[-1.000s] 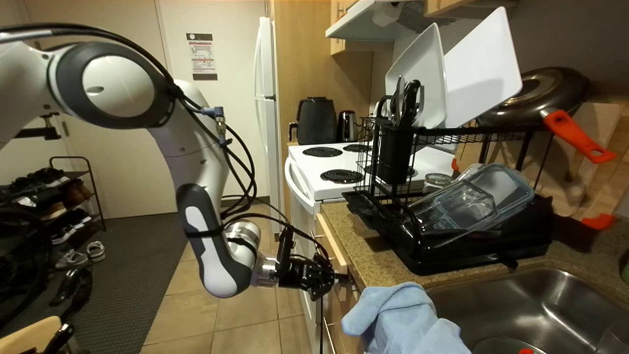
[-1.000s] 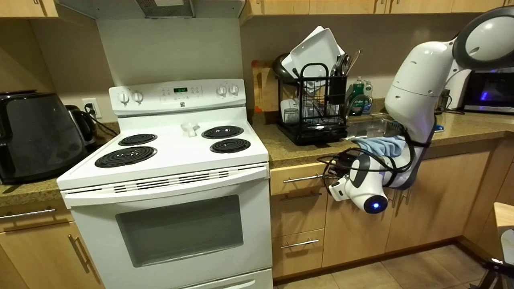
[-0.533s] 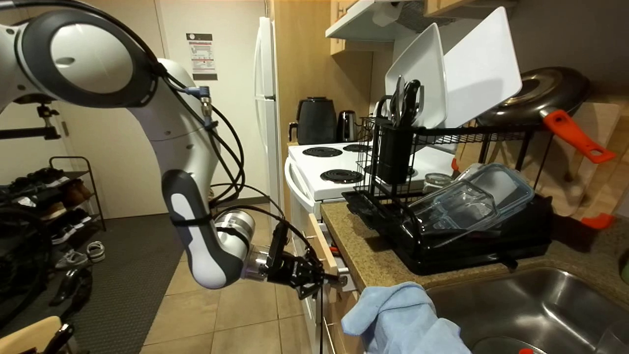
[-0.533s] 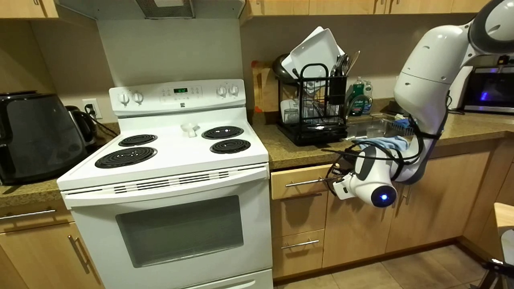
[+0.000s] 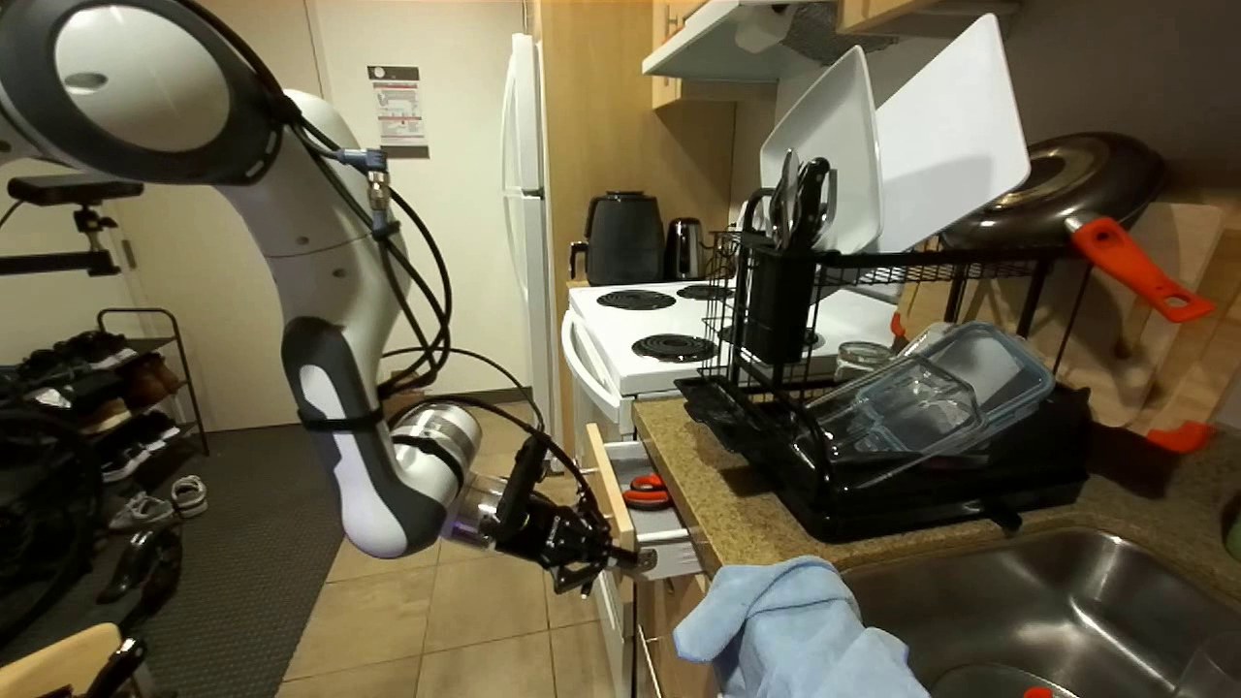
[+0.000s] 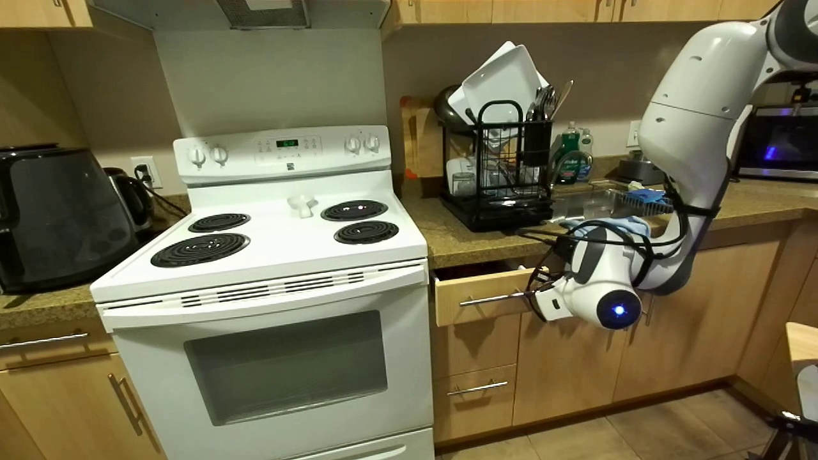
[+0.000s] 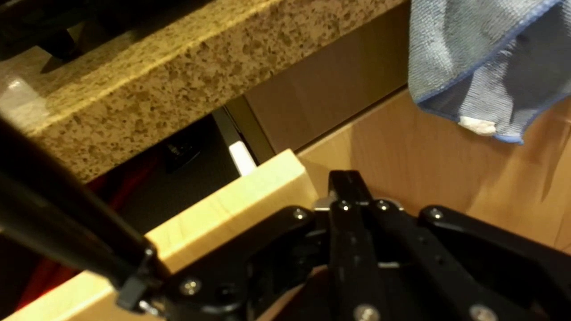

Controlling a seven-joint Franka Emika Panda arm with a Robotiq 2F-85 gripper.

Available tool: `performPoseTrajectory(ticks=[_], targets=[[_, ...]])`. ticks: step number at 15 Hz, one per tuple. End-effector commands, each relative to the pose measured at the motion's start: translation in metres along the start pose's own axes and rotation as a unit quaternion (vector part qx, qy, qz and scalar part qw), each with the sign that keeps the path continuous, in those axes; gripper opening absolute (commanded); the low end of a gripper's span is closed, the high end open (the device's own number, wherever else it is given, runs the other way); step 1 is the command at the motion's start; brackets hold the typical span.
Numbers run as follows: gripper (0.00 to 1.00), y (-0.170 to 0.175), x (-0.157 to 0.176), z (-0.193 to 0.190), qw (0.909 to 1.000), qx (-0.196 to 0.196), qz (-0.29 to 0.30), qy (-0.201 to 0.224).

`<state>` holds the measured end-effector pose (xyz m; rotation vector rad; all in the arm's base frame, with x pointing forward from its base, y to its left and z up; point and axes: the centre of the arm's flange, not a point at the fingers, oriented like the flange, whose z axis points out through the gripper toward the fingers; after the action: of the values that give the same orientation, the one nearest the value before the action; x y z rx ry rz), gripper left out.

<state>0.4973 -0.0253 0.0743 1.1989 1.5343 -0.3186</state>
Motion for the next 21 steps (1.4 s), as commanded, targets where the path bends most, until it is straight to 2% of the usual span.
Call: performPoseTrajectory(ticks=[1,5,7,9,12,17,19,20,21], targets=[[0.0,0.009,-0.001,-0.017,0.9977,0.067,-0.009,-0.006],[0.0,-0.008,0.013,-0.024,0.982,0.182,-0.048,-0.019],[0.0,-0.012,0.016,-0.034,0.9761,0.21,-0.056,-0.003],[0.0,-0.006,0.016,-0.045,0.9783,0.202,-0.044,0.013],[0.0,0.005,0.011,-0.057,0.9853,0.168,-0.016,0.028],[0.0,0.029,-0.002,-0.069,0.9945,0.088,0.026,0.052],[0.0,0.027,-0.002,-0.072,0.9956,0.068,0.034,0.055],[0.16,0.024,-0.002,-0.071,0.9954,0.065,0.038,0.06],[0.27,0.022,-0.001,-0.07,0.9954,0.063,0.038,0.061]])
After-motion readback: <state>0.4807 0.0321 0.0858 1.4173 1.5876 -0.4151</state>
